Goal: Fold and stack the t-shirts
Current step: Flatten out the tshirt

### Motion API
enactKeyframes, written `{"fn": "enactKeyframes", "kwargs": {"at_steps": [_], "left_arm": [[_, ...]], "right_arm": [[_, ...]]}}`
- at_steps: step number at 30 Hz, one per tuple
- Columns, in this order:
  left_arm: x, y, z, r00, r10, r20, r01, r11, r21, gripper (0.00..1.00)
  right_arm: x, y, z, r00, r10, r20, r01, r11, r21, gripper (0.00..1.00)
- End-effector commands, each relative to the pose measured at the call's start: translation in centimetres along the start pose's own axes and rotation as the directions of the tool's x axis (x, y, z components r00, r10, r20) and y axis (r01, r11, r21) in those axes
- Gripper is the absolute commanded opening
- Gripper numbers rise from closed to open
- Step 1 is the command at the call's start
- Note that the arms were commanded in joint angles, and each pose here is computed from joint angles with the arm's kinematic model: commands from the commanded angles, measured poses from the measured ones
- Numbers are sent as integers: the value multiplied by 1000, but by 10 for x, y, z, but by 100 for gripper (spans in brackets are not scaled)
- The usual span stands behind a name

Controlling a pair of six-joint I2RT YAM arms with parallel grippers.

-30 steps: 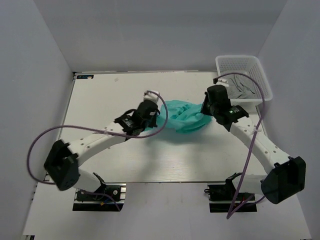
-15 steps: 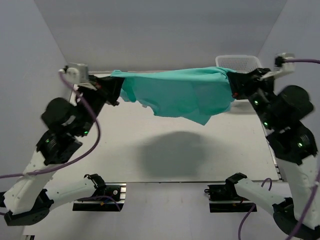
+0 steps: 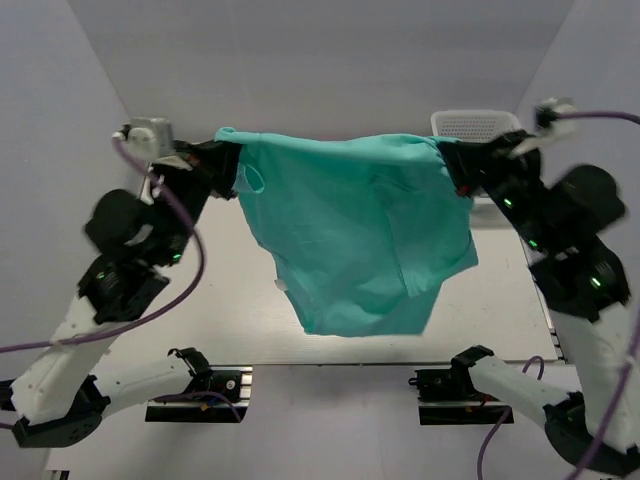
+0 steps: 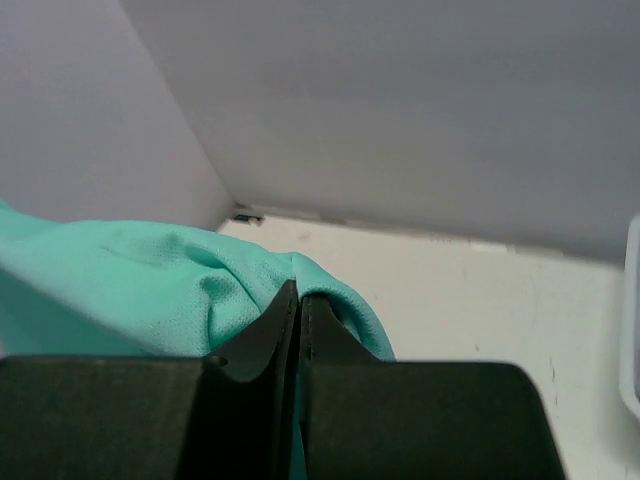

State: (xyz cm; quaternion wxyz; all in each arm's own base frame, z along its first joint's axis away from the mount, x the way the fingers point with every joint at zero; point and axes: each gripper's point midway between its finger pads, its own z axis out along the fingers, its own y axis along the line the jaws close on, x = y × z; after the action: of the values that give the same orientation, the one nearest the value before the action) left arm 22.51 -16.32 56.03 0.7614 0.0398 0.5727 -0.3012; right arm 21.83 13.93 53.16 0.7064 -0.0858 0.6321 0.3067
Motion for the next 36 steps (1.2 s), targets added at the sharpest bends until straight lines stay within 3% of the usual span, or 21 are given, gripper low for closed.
{"fn": "enactKeyframes", "kwargs": {"at_steps": [1, 5, 6, 7, 8, 9, 10, 11, 12, 13, 17, 20, 21, 23, 24, 26, 27, 32, 33, 34, 36], "left_arm": [[55, 79, 16, 997, 58, -50, -74, 889, -453, 0], [174, 141, 27, 947, 90, -307, -274, 723, -633, 0], [225, 160, 30, 921, 43, -386, -307, 689, -657, 0], [252, 178, 26, 901, 9, -434, -333, 655, -678, 3], [275, 214, 12, 861, -38, -507, -393, 584, -711, 11], [295, 231, 7, 856, -106, -506, -379, 538, -753, 31], [331, 252, 0, 800, -150, -580, -449, 492, -746, 46], [330, 269, -2, 779, -185, -599, -475, 449, -757, 67], [339, 274, 0, 757, -218, -616, -484, 448, -752, 90], [357, 281, 2, 714, -243, -657, -517, 450, -728, 100], [343, 280, 31, 732, -257, -630, -471, 477, -742, 100], [345, 266, 35, 718, -287, -634, -421, 546, -724, 100], [354, 263, 34, 698, -297, -651, -413, 575, -706, 100], [367, 249, 21, 658, -306, -688, -395, 638, -661, 100], [377, 232, 24, 643, -327, -693, -329, 699, -635, 100], [399, 218, 2, 584, -368, -723, -269, 753, -601, 100], [408, 206, -4, 555, -388, -736, -215, 787, -578, 100], [446, 183, -54, 488, -473, -734, -76, 814, -576, 100], [444, 182, -57, 501, -479, -721, -60, 811, -581, 100], [451, 184, -71, 488, -494, -720, -65, 802, -594, 100], [455, 176, -71, 477, -498, -724, -17, 818, -574, 100]], "right_arm": [[85, -55, 66, 980, 53, -194, -12, 979, 204, 0], [213, -106, 107, 888, 160, -431, -4, 940, 341, 0], [245, -117, 118, 854, 192, -484, -10, 935, 354, 0], [278, -123, 127, 816, 211, -538, -12, 937, 349, 1], [312, -134, 132, 775, 228, -590, 1, 932, 362, 29], [322, -143, 136, 760, 237, -605, 8, 927, 374, 49], [323, -150, 142, 748, 239, -620, 29, 921, 389, 66], [355, -165, 144, 693, 248, -676, 72, 910, 408, 87], [352, -167, 144, 671, 247, -699, 94, 907, 411, 90], [343, -171, 152, 690, 235, -685, 117, 898, 425, 90], [337, -164, 146, 705, 185, -685, 133, 913, 385, 90], [360, -158, 117, 669, 119, -734, 175, 934, 311, 90], [352, -157, 119, 681, 88, -727, 188, 939, 290, 90], [373, -145, 104, 634, 66, -771, 188, 953, 236, 90], [379, -139, 106, 626, 27, -779, 196, 962, 191, 90], [389, -123, 106, 604, 0, -797, 180, 974, 136, 90], [406, -117, 104, 563, -6, -827, 178, 977, 114, 90], [445, -81, 122, 504, 17, -864, 127, 987, 94, 90], [444, -79, 130, 517, 26, -856, 132, 985, 110, 90], [465, -83, 129, 481, 43, -876, 141, 982, 125, 90], [462, -74, 146, 515, 99, -851, 115, 976, 183, 90]]}}
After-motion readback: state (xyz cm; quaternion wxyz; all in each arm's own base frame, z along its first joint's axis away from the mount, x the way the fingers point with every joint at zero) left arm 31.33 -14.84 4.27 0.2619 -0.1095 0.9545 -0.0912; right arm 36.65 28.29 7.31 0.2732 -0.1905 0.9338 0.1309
